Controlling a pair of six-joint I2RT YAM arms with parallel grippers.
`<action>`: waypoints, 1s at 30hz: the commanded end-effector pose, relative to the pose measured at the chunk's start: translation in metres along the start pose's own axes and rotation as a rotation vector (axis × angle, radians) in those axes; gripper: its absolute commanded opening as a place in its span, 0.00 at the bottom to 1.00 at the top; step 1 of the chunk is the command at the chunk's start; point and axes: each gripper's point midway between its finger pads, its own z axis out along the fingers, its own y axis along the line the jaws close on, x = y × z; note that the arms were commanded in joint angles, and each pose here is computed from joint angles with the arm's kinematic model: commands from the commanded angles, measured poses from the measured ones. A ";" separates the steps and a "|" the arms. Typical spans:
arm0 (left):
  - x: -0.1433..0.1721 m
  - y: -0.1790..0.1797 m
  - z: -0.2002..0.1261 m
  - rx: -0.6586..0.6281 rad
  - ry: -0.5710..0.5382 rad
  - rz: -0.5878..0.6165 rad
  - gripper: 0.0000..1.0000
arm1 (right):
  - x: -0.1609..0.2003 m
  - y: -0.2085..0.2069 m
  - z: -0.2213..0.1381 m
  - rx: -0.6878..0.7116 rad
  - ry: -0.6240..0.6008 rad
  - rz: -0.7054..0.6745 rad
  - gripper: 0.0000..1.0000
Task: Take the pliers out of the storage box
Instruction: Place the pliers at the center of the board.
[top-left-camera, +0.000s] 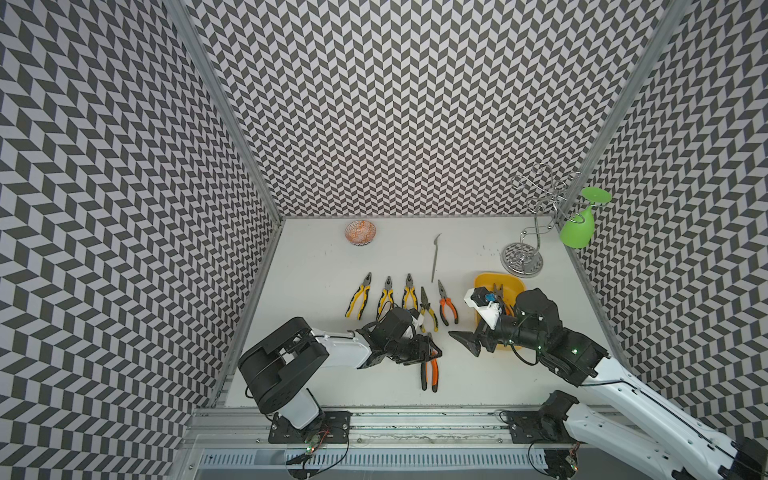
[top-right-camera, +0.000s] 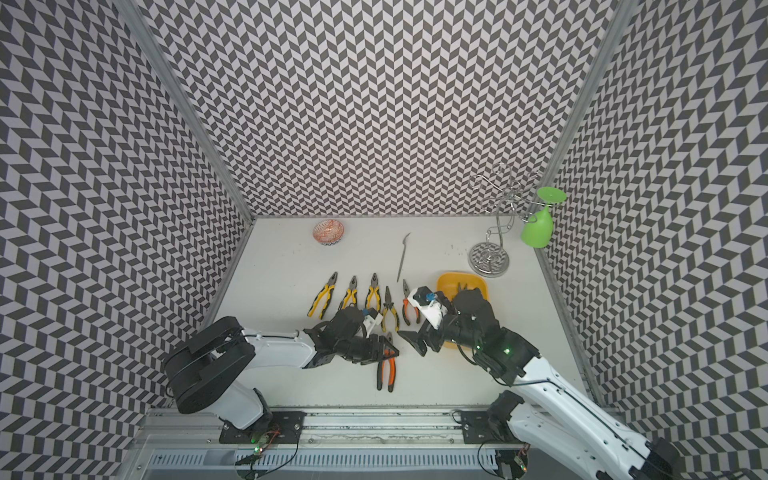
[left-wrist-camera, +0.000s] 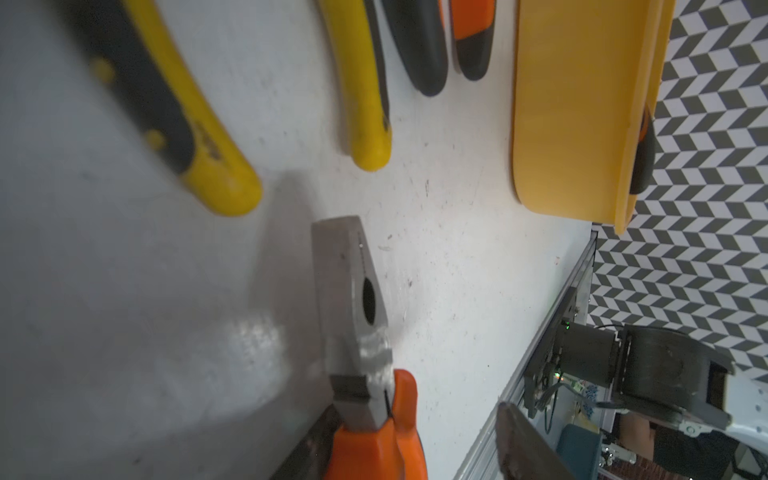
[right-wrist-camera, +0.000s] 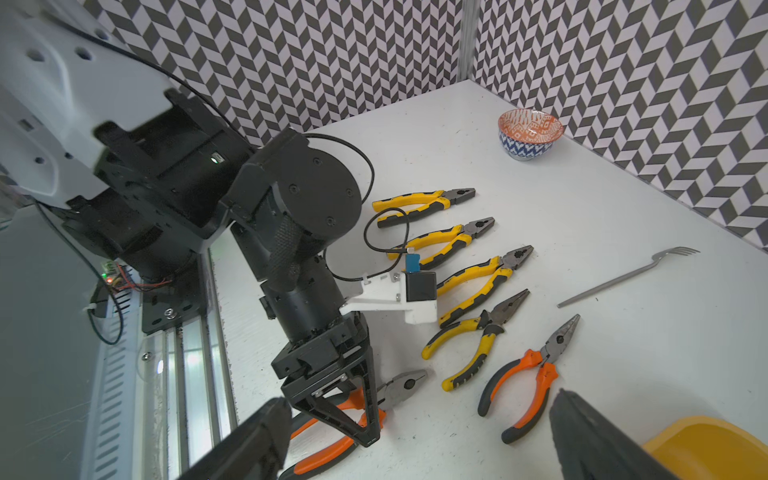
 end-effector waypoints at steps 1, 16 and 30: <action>-0.002 0.022 -0.007 -0.140 -0.022 0.015 0.73 | -0.013 -0.020 -0.008 0.130 -0.059 0.002 1.00; -0.018 -0.007 -0.046 -0.167 -0.101 0.439 0.98 | -0.005 -0.106 -0.026 0.583 -0.069 0.407 0.98; -0.037 -0.129 -0.108 0.114 -0.374 1.205 0.98 | 0.091 -0.158 -0.027 0.714 0.346 0.779 0.87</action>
